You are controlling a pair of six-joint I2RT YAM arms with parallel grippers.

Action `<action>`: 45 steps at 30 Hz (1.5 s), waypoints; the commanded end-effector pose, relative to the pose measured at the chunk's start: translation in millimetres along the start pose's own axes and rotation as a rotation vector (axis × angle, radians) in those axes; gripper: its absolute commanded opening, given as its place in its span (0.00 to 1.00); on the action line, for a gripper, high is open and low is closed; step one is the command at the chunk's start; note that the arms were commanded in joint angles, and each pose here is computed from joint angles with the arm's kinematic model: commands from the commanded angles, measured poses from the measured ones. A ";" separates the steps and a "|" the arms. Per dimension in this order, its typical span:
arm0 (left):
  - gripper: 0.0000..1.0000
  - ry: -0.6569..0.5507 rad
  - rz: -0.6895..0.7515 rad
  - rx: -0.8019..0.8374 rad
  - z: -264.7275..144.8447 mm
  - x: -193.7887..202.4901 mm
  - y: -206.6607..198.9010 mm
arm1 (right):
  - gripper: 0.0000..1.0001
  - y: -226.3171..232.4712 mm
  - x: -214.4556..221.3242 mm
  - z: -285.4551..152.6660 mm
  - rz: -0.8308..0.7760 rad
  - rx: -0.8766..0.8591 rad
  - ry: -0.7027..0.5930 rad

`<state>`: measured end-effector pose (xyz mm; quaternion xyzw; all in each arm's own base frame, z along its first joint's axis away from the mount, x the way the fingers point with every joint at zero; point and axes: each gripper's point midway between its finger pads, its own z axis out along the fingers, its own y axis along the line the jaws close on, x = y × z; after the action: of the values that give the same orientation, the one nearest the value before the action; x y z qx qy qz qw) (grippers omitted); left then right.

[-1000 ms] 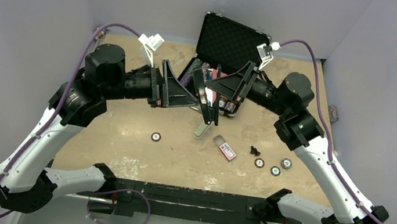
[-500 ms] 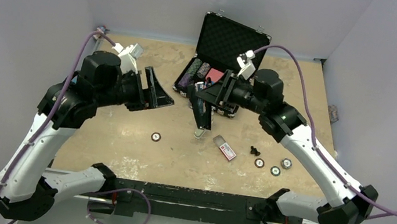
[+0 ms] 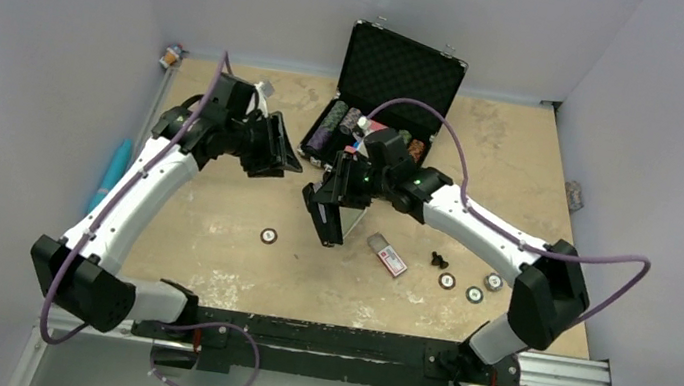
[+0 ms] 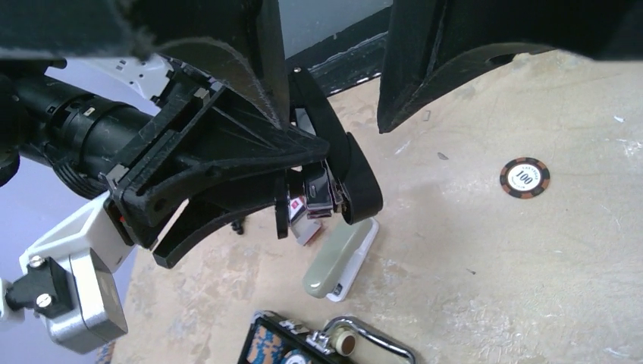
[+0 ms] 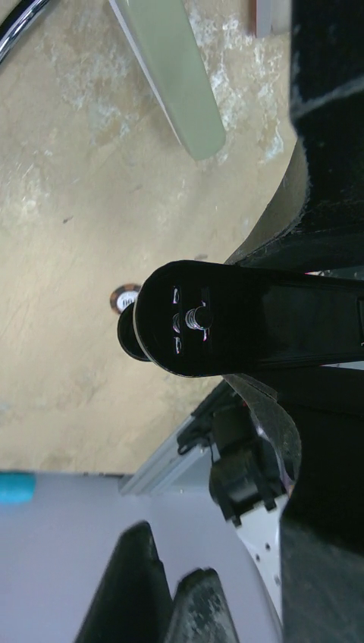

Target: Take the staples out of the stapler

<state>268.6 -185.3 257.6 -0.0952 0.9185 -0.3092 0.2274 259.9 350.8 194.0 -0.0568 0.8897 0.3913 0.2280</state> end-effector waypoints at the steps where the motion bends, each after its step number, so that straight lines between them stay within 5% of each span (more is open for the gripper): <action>1: 0.43 -0.020 0.012 0.036 21.6 -6.6 3.7 | 0.00 4.0 -8.1 11.7 -0.058 -0.021 -0.009; 5: 0.18 0.002 -0.038 0.005 48.9 3.4 25.1 | 0.00 -12.1 5.7 26.9 -0.042 0.006 0.042; 10: 0.00 0.068 -0.094 0.007 80.4 18.8 41.1 | 0.00 -21.2 12.9 36.7 -0.039 0.026 0.077; 45: 0.00 0.212 -0.115 -0.006 146.7 43.3 55.8 | 0.00 -30.5 18.5 57.4 -0.066 0.033 0.128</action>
<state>301.0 -229.7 110.9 -0.1272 0.9313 -0.3228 0.1107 261.8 354.4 99.5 -0.0883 0.9290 0.3246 0.1541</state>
